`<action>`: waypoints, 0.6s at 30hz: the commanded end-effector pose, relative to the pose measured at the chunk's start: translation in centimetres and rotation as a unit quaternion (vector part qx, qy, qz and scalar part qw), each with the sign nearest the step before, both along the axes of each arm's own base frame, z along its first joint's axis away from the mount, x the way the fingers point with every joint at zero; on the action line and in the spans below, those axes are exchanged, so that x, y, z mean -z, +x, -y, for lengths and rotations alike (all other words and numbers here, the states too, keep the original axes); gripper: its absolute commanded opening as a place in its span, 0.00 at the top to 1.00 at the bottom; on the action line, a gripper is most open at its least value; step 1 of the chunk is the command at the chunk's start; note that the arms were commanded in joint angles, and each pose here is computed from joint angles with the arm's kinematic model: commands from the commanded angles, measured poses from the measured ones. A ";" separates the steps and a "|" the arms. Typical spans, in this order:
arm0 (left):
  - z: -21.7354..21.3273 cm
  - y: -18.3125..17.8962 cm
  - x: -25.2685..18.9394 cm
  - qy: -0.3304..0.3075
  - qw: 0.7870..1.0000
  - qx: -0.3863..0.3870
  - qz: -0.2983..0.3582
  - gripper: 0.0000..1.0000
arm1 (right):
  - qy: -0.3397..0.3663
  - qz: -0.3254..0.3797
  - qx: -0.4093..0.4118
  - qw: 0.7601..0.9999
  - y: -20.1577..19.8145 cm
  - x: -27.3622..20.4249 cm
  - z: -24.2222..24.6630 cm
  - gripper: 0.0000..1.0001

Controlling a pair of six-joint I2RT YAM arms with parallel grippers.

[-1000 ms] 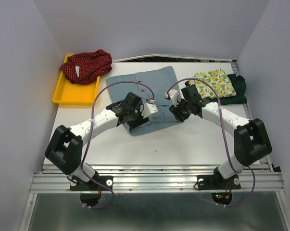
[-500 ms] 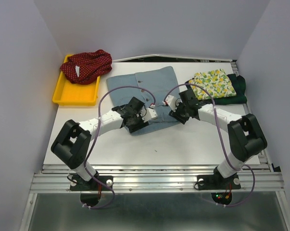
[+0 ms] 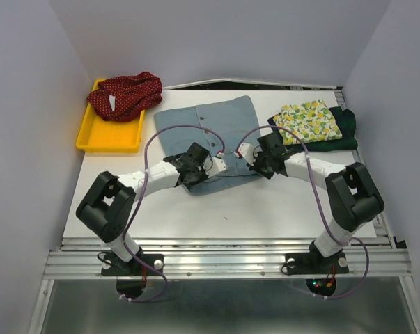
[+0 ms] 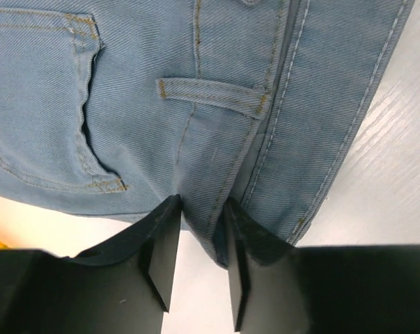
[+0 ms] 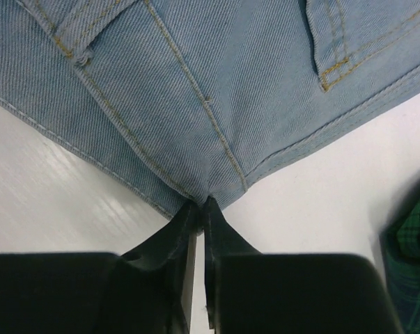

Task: Fold and stack the skirts
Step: Flatten the skirt out

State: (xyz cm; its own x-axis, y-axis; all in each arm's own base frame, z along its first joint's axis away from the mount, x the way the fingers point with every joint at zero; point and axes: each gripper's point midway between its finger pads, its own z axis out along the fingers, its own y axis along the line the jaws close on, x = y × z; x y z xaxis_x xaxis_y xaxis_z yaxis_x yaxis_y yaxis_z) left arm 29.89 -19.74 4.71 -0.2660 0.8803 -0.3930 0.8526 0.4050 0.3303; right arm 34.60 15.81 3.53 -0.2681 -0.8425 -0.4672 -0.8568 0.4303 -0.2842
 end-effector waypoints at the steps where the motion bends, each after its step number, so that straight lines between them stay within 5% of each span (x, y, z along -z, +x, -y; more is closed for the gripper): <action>1: -0.5 -0.2 -0.6 -0.001 1.000 -0.005 0.018 0.72 | -0.003 0.040 0.007 0.999 1.3 -0.9 -0.1 0.95; 9: -1.4 -1.4 -3.6 -0.023 0.998 0.017 0.054 1.00 | 0.003 0.070 0.021 0.997 1.3 -3.3 0.4 0.99; 18: -3.0 -4.2 -2.8 -0.005 0.994 0.092 0.055 1.00 | -0.012 0.088 -0.006 0.996 -1.0 -3.8 2.4 0.99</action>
